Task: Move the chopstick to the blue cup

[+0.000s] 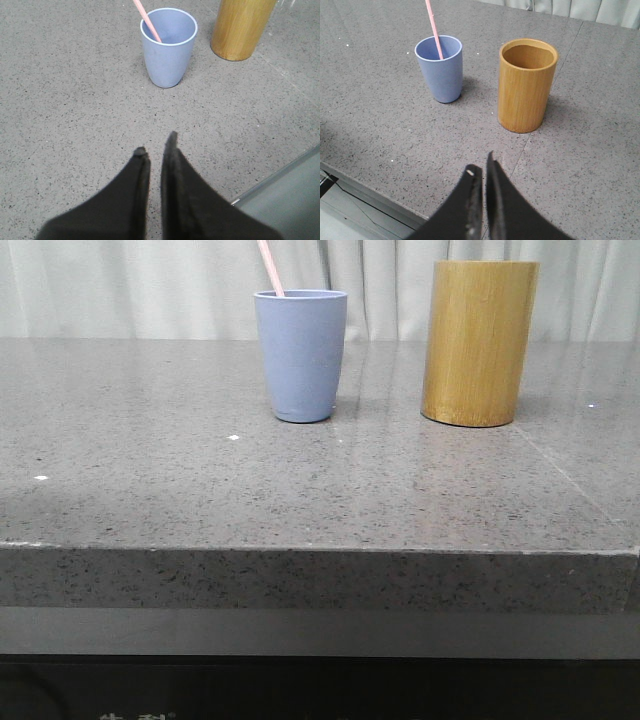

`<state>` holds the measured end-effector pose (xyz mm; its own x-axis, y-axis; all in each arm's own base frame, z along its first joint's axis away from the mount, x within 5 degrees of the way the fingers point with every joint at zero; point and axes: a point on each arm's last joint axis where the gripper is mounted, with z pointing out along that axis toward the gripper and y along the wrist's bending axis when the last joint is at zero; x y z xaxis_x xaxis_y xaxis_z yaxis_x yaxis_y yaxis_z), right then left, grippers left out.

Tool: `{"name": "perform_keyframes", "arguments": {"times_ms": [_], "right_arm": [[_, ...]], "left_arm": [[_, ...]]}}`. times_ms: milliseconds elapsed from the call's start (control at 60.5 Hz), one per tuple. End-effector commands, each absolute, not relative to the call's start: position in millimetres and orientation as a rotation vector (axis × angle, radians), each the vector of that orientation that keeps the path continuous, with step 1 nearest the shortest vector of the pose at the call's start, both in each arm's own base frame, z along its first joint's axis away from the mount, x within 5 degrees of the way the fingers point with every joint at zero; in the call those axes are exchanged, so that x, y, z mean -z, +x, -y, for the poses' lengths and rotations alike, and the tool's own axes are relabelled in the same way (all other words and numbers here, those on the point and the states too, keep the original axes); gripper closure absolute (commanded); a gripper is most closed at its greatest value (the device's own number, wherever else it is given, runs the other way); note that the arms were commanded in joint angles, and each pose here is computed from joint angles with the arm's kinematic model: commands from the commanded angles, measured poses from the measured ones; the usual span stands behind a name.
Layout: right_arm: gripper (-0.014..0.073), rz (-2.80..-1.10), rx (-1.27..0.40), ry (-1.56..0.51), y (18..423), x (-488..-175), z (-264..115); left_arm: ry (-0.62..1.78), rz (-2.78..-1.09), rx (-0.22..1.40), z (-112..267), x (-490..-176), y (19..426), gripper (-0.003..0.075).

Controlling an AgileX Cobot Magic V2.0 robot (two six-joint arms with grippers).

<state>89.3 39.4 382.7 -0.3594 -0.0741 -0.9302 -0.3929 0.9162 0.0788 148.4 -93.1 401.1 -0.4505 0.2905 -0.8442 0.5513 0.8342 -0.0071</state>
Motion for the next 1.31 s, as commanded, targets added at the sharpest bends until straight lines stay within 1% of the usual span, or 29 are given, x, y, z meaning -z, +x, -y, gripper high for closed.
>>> {"name": "perform_keyframes", "arguments": {"times_ms": [0, 827, 959, 1025, 1108, 1174, 1257, 1290], "right_arm": [[0.0663, -1.826, -0.355, -0.309, 90.1, -397.0, -38.8], [0.0663, -1.830, -0.356, -0.310, 90.0, -396.6, -38.8], [0.0663, -1.830, -0.356, -0.310, 90.0, -396.6, -38.8], [0.0663, -1.831, -0.356, -0.311, 89.9, -396.5, -38.8], [0.0663, -1.833, -0.356, -0.311, 90.0, -396.1, -38.9], [0.0663, -1.833, -0.356, -0.311, 90.0, -396.1, -38.9], [0.0663, -1.833, -0.356, -0.311, 89.9, -396.1, -38.8], [0.0663, -1.833, -0.356, -0.311, 89.9, -396.1, -38.8]], "left_arm": [[0.579, -1.975, 0.383, 94.0, -415.3, 148.4, 0.0739], [0.576, -1.964, 0.385, 94.2, -416.1, 148.8, 0.0739], [0.583, -1.931, 0.335, 92.7, -415.5, 152.0, 0.0739], [0.550, -1.866, 0.311, 85.0, -414.7, 148.4, 0.0739], [0.458, -1.794, 0.275, 67.1, -402.8, 140.2, 0.0739], [0.384, -1.745, 0.235, 52.3, -387.6, 131.2, 0.0739], [0.289, -1.679, 0.175, 33.7, -358.9, 114.2, 0.0739], [0.253, -1.669, 0.147, 27.4, -342.6, 108.1, 0.0738]]}}
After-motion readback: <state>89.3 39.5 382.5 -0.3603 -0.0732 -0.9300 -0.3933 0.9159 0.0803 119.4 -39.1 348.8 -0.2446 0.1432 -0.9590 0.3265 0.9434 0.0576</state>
